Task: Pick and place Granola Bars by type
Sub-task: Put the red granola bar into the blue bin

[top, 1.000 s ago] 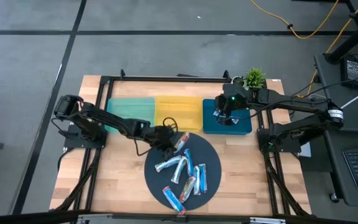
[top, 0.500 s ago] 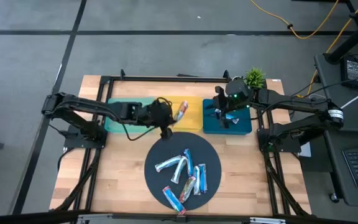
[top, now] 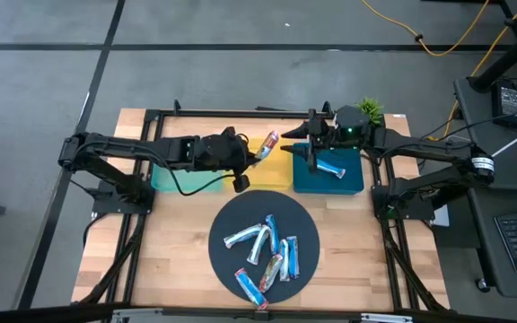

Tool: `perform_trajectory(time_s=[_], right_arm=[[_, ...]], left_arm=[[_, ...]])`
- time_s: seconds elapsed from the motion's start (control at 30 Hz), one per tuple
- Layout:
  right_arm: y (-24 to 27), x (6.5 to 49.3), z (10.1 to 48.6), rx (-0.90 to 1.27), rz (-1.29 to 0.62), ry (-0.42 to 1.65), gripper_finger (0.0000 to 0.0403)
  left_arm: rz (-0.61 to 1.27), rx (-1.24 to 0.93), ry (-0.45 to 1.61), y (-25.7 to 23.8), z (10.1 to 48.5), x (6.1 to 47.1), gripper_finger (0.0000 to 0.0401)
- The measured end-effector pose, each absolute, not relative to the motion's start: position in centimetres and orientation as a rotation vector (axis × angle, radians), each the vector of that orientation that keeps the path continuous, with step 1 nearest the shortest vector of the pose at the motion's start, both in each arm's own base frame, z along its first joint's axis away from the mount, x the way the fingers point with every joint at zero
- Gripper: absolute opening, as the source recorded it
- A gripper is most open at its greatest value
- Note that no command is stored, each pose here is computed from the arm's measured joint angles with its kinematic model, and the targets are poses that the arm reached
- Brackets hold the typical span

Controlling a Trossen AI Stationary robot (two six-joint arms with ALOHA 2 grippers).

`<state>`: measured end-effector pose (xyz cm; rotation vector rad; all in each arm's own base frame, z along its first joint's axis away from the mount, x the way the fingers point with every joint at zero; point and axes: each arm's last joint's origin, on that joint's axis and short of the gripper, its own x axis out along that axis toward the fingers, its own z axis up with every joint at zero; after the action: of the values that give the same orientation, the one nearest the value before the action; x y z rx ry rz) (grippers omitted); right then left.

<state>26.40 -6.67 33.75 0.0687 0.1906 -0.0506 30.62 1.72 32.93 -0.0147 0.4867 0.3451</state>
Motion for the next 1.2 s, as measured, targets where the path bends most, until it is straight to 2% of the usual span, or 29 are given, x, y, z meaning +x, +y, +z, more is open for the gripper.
perform_trajectory(time_s=[0.3,0.57,0.73,1.03,1.2], right_arm=[[-7.6,27.7,33.5,0.158,-0.076,0.114,0.0289],[-7.7,28.1,34.0,0.16,-0.072,0.036,0.0297],[-7.7,28.1,34.0,0.149,-0.072,0.037,0.0262],[-8.0,28.0,34.0,0.134,-0.08,0.04,0.0146],[-8.0,28.0,34.0,0.108,-0.079,0.042,0.0097]], left_arm=[[0.335,0.097,0.469,1.8,34.3,30.7,0.0023],[0.334,0.132,0.479,2.0,34.2,30.7,0.0023],[0.347,0.128,0.48,2.5,34.2,30.6,0.0023],[0.332,0.122,0.478,2.5,34.2,30.7,0.0024],[0.328,0.121,0.477,2.5,34.2,30.7,0.0025]])
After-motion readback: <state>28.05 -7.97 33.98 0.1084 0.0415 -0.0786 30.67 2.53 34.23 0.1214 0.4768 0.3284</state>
